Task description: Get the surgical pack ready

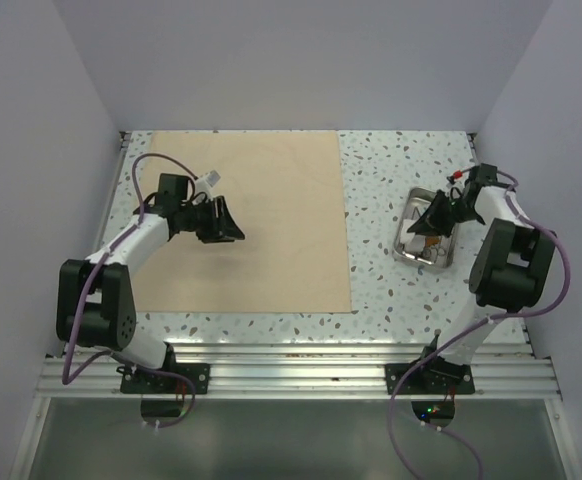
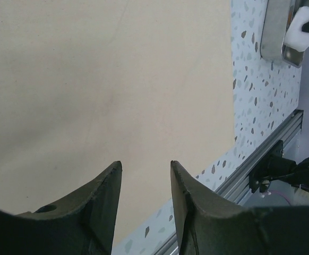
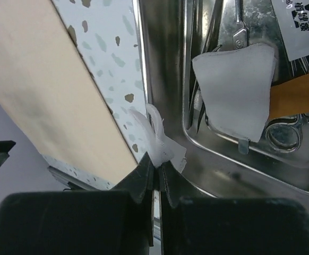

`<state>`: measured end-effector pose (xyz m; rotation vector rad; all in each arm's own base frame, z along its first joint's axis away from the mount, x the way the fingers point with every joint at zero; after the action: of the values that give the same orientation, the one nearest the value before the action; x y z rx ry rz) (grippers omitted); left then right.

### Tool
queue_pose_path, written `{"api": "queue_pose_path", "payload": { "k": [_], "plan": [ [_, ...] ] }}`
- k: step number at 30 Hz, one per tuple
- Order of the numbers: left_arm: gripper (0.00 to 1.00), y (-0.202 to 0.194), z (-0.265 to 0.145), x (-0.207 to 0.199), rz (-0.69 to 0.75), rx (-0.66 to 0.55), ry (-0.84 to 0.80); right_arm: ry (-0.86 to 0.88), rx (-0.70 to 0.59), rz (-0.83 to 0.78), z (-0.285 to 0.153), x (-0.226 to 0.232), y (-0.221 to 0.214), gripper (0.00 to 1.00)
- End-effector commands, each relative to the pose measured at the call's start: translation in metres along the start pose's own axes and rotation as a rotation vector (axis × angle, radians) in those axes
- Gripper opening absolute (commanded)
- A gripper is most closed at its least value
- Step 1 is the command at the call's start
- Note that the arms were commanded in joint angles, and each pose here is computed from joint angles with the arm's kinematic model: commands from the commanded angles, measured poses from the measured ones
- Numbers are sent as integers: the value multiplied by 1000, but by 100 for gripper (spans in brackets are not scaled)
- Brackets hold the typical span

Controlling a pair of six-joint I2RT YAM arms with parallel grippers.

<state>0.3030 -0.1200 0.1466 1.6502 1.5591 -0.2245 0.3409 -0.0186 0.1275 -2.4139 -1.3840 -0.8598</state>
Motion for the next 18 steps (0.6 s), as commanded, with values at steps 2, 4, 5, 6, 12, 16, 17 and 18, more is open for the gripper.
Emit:
{"api": "queue_pose_path", "payload": {
  "k": [2, 4, 5, 6, 12, 16, 17, 18],
  "plan": [
    [45, 7, -2, 6, 48, -10, -29, 25, 67, -36, 4, -9, 7, 0],
    [45, 6, 1, 8, 34, 1, -42, 52, 106, -29, 11, -10, 11, 0],
    [45, 6, 1, 8, 30, 1, -46, 46, 106, -30, 12, -11, 14, 0],
    [45, 6, 3, 8, 29, 3, -56, 22, 93, -36, 12, -13, 19, 0],
    [44, 4, 6, 13, 10, 12, -56, 19, 116, -4, 24, -24, 19, 0],
    [44, 6, 6, 15, 3, 13, -58, -32, 140, 9, 29, -35, 18, 0],
    [44, 5, 6, 16, 1, 15, -56, -59, 139, 8, 30, -38, 18, 0],
    [44, 4, 6, 16, -2, 18, -56, -73, 134, 8, 29, -39, 20, 4]
  ]
}}
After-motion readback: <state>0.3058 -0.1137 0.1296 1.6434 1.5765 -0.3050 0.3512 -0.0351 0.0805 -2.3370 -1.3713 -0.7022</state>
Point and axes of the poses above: each gripper's point midway between its finger pads, its own z axis out along the fingers, its own x axis along the line the jaws close on, y = z × x, the point moved 5 cm from there along -z, back along the fingers, and after that the axes turned 2 degrees about z, right-handed, at the moved point
